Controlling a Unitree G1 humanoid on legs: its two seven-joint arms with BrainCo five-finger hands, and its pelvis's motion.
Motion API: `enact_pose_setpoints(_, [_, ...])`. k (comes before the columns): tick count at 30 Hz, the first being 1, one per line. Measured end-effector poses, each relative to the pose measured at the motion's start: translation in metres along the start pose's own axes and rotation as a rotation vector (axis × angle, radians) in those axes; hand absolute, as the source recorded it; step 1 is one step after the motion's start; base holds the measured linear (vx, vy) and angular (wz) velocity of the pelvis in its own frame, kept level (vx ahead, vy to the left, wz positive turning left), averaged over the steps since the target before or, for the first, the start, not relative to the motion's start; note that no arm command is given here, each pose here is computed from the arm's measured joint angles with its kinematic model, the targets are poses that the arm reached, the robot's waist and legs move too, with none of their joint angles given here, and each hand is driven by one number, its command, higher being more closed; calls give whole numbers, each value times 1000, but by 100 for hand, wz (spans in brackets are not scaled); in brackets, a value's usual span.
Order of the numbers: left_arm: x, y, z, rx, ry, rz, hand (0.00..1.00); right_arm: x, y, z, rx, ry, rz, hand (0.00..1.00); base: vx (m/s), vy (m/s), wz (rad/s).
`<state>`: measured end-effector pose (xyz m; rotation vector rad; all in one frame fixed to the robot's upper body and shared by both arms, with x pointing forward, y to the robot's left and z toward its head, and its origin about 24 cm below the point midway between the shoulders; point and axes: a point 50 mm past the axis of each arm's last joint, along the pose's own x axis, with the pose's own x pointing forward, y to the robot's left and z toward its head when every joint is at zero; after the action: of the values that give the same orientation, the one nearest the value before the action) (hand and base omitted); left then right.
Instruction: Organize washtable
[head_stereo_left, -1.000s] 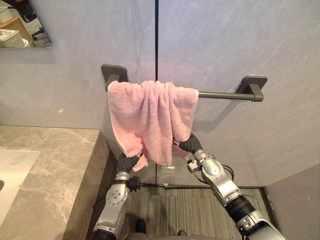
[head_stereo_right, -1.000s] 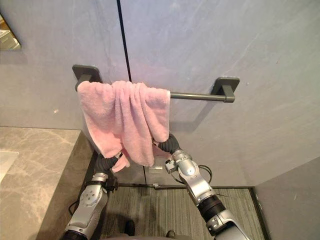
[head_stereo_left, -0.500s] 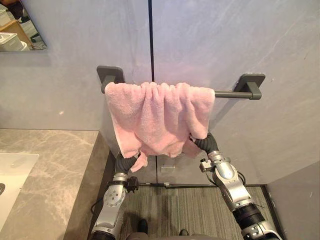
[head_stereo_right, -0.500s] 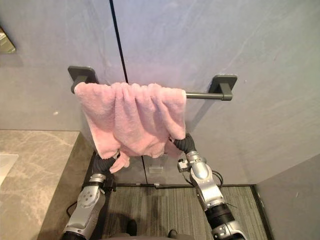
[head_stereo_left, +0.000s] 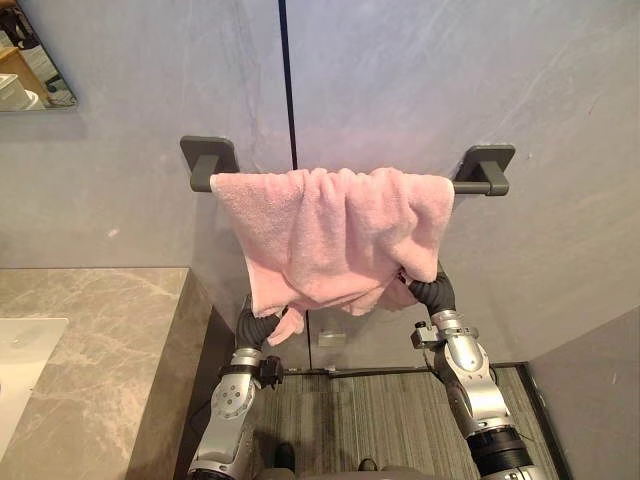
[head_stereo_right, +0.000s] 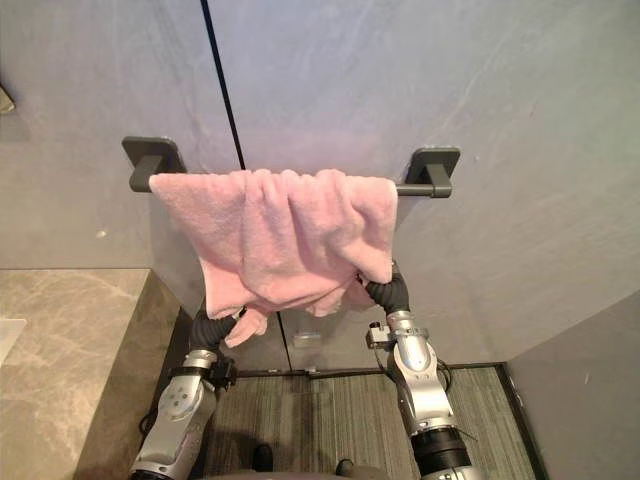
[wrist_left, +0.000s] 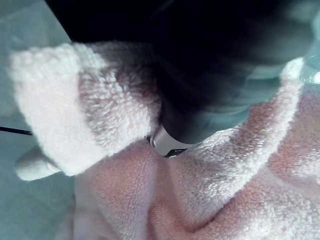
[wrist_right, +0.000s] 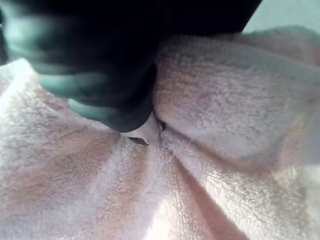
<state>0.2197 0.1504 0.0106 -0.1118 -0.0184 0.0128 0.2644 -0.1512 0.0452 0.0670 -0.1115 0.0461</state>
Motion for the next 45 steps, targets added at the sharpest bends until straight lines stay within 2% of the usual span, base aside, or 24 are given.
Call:
enact_pose_setpoints(9, [-5, -4, -5, -24, 23, -11, 100, -8, -5, -8, 31, 34, -35, 100, 0, 0, 0])
enact_pose_setpoints(15, [-17, 2, -33, -33, 158, 4, 100, -11, -4, -24, -46, 103, -18, 100, 0, 0, 1])
enact_pose_setpoints(23, [-21, 6, -45, -25, 215, 21, 100, -11, 1, -36, -73, 148, -8, 100, -8, 2, 9])
enact_pose_setpoints(24, [-21, 6, -46, -25, 218, 22, 0, -9, 2, -37, -78, 149, -7, 0, 0, 0, 0])
enact_pose_setpoints(38, [-26, 23, -55, -26, 265, 118, 0, -14, -12, -54, -94, 234, -130, 0, 0, 0, 0])
enact_pose_setpoints(45, [-36, 32, -61, -44, 311, 177, 0, -52, -26, -92, -99, 471, -206, 0, 0, 0, 0])
